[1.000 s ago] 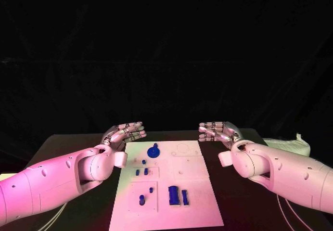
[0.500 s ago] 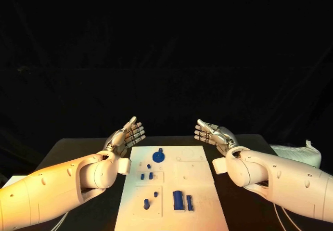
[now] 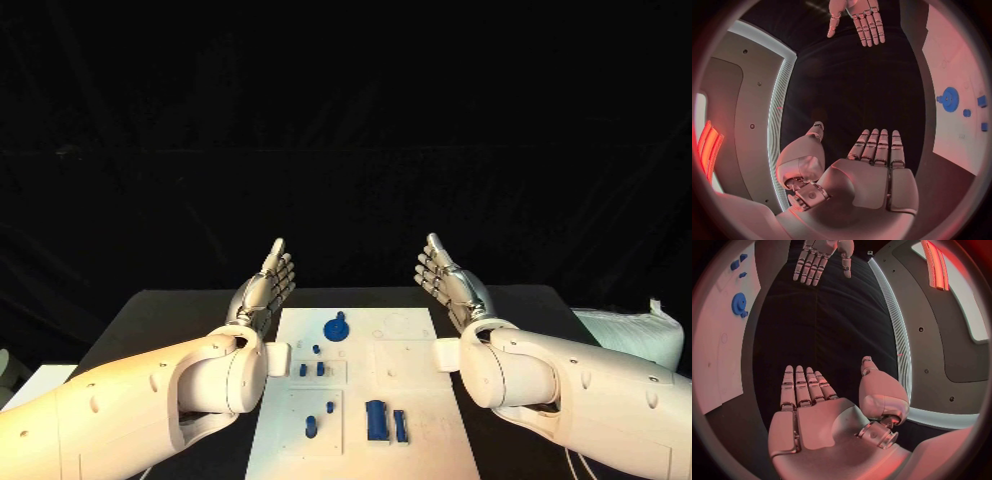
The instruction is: Assemble the parts on the task board
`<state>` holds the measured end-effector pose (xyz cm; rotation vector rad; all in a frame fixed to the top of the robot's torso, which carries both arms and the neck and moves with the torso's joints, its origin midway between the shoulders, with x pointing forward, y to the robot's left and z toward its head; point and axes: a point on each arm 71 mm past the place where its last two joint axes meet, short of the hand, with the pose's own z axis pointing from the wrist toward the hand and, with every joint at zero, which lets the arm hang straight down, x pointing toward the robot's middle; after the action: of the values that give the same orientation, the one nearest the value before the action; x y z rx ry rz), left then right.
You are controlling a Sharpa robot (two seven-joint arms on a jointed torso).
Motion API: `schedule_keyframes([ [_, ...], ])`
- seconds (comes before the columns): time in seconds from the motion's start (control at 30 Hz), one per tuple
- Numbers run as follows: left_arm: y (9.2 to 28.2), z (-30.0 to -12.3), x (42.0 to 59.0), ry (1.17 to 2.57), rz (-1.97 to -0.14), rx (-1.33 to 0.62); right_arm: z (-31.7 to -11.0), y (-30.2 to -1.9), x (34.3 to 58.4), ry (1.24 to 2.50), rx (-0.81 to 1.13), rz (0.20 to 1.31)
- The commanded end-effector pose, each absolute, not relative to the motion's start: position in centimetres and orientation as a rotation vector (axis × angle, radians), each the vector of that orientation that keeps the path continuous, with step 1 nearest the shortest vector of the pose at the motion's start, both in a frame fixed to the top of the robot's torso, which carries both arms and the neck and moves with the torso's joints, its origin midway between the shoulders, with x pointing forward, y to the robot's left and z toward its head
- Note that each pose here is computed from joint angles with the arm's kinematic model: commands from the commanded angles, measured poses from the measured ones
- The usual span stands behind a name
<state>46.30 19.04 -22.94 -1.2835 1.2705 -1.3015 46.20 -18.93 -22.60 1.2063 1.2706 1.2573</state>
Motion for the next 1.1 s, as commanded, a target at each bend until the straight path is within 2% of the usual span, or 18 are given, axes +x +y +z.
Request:
schedule_keyframes([
  [0.03, 19.25, -22.42, 46.18, 1.218, -1.229, -1.209, -22.42, -19.24, 46.18, 1.218, 1.209, 1.229],
  [1.1, 19.24, -22.42, 46.18, 1.218, -1.229, -1.209, -22.42, -19.24, 46.18, 1.218, 1.209, 1.229],
])
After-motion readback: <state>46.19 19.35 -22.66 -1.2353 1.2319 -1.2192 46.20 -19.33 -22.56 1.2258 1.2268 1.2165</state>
